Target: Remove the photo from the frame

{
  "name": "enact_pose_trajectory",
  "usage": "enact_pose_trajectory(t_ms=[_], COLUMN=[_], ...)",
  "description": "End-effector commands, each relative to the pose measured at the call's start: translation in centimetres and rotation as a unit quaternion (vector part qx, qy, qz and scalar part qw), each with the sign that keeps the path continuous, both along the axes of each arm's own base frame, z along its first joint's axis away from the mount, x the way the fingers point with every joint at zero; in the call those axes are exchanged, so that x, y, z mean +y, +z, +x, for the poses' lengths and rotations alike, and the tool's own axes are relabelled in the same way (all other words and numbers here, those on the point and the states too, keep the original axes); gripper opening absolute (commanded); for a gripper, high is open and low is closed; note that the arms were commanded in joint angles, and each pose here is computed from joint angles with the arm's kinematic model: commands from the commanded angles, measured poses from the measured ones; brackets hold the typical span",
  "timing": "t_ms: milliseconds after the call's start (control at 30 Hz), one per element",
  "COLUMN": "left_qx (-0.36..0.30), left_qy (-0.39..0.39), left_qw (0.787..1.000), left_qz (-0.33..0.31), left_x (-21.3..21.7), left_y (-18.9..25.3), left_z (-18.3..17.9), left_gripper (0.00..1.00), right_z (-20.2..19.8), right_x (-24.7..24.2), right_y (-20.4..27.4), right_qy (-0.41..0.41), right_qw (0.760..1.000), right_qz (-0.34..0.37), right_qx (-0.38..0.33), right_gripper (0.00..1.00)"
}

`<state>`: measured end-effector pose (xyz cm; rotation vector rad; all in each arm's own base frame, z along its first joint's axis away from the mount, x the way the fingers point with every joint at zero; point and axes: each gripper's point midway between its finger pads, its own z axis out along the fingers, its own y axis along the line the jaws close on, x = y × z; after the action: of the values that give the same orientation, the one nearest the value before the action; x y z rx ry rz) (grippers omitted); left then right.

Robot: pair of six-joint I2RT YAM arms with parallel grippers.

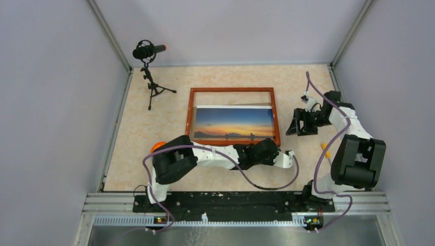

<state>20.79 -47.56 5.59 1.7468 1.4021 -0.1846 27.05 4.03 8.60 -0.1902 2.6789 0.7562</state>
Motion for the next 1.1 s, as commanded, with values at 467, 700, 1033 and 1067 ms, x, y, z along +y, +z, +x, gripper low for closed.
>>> enact_pose_trajectory(t_ms=[467,700,1033,1067], left_qx=[0.110,0.195,0.306,0.316], left_qy=[-0.037,-0.035,-0.052,-0.052], left_qw=[0.990,0.975,0.944,0.941], left_qz=[-0.083,-0.096,-0.112,-0.111], left_x=[-0.3,0.6,1.9,1.9], left_y=[10.5,10.9,10.6,10.3], left_z=[-3.1,-1.5,0.4,0.6], left_gripper=[0.00,0.00,0.00,0.00], right_z=[4.2,1.3,-2.2,-2.5], right_x=[-3.6,-0.5,1.9,2.2], right_y=[9.7,10.4,7.7,7.7], right_qy=[0.002,0.111,0.208,0.215], right_qw=[0.968,0.946,0.918,0.914], right_qz=[0.012,0.070,0.121,0.127], right_qx=[-0.252,-0.295,-0.316,-0.320], right_gripper=[0.73,0.73,0.65,0.65])
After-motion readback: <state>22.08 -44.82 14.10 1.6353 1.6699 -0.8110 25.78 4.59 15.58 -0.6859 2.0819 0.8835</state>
